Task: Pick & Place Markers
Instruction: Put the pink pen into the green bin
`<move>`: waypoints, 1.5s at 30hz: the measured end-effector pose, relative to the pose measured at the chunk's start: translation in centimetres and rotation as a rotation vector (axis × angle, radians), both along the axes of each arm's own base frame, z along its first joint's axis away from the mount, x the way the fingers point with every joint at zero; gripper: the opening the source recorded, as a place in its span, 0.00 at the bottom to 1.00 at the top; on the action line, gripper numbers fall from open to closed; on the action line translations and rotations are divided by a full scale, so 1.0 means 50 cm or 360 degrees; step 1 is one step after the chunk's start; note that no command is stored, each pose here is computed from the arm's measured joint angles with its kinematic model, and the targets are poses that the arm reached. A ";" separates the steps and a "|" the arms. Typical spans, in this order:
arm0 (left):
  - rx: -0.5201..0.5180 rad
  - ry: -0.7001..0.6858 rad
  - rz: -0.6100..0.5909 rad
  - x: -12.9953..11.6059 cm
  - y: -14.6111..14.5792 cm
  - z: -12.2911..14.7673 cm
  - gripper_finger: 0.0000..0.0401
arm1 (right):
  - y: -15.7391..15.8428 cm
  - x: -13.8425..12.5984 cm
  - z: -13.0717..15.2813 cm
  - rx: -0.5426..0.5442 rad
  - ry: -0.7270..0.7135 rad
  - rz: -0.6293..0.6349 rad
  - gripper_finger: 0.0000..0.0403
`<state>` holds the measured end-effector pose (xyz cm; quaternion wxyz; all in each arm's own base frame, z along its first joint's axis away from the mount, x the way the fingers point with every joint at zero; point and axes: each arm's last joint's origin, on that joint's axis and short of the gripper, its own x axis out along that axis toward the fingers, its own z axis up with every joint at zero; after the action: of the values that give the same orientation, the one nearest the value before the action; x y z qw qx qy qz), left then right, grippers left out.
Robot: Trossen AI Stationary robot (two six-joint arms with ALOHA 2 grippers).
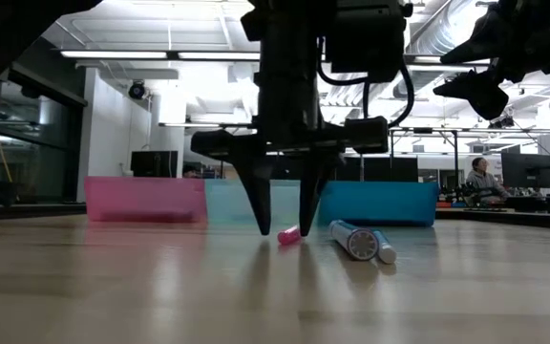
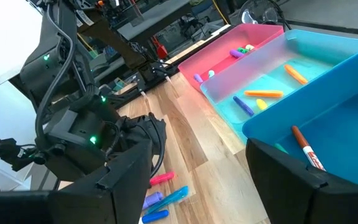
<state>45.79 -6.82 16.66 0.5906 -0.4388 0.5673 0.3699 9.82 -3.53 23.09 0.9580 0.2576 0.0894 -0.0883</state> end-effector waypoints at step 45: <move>-0.0053 0.0033 -0.0129 0.014 -0.028 -0.067 0.26 | 0.000 0.000 -0.001 0.0001 0.0001 0.0000 0.62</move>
<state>46.50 -8.24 13.33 0.5918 -0.4215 0.5967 0.3407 9.82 -3.53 23.06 0.9580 0.2578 0.0897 -0.0884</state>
